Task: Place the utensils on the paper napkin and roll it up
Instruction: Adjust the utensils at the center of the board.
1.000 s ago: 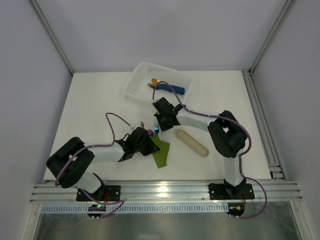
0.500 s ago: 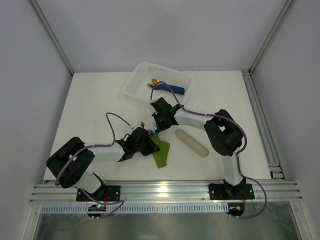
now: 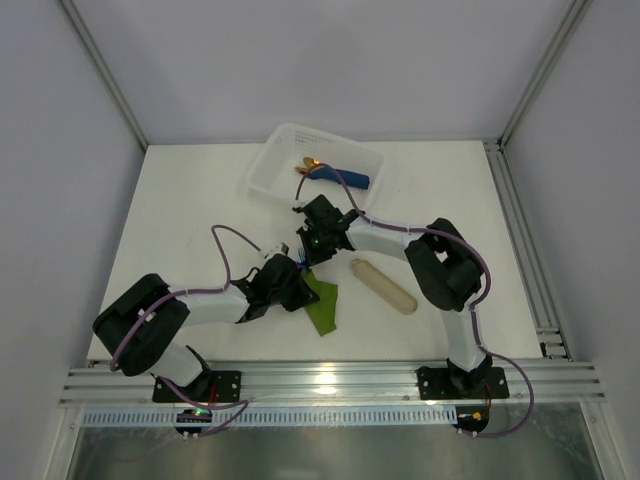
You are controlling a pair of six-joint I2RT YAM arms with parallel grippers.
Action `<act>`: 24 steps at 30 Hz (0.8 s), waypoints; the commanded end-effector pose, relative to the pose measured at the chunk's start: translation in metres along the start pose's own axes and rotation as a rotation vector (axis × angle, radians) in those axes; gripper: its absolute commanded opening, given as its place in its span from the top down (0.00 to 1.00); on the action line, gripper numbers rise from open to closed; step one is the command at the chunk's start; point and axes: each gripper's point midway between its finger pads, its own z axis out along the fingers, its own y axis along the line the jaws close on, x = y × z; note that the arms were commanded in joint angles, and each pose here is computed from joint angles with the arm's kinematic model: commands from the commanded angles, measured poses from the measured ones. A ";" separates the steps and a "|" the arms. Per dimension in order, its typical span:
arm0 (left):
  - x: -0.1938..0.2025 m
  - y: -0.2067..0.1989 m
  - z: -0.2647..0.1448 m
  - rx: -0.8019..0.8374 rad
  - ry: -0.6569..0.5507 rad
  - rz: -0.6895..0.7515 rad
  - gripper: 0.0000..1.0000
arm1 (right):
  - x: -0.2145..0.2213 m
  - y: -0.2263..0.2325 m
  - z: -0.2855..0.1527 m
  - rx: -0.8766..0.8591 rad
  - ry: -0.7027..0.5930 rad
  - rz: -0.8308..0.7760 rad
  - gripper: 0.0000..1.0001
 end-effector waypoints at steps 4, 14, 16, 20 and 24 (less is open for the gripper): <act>-0.002 0.004 0.003 -0.032 -0.008 0.022 1.00 | -0.032 0.014 -0.032 -0.018 -0.119 -0.019 0.95; -0.004 0.000 0.001 -0.019 -0.013 0.027 1.00 | -0.004 0.004 -0.104 0.015 -0.177 0.028 0.64; -0.004 -0.001 0.001 -0.017 -0.015 0.030 1.00 | 0.019 0.007 -0.105 -0.024 -0.128 0.046 0.60; -0.005 -0.002 0.001 -0.015 -0.015 0.031 1.00 | 0.055 0.015 -0.110 -0.114 -0.082 0.090 0.59; -0.004 -0.001 0.002 -0.018 -0.014 0.033 1.00 | 0.089 0.020 -0.112 -0.191 -0.045 0.122 0.59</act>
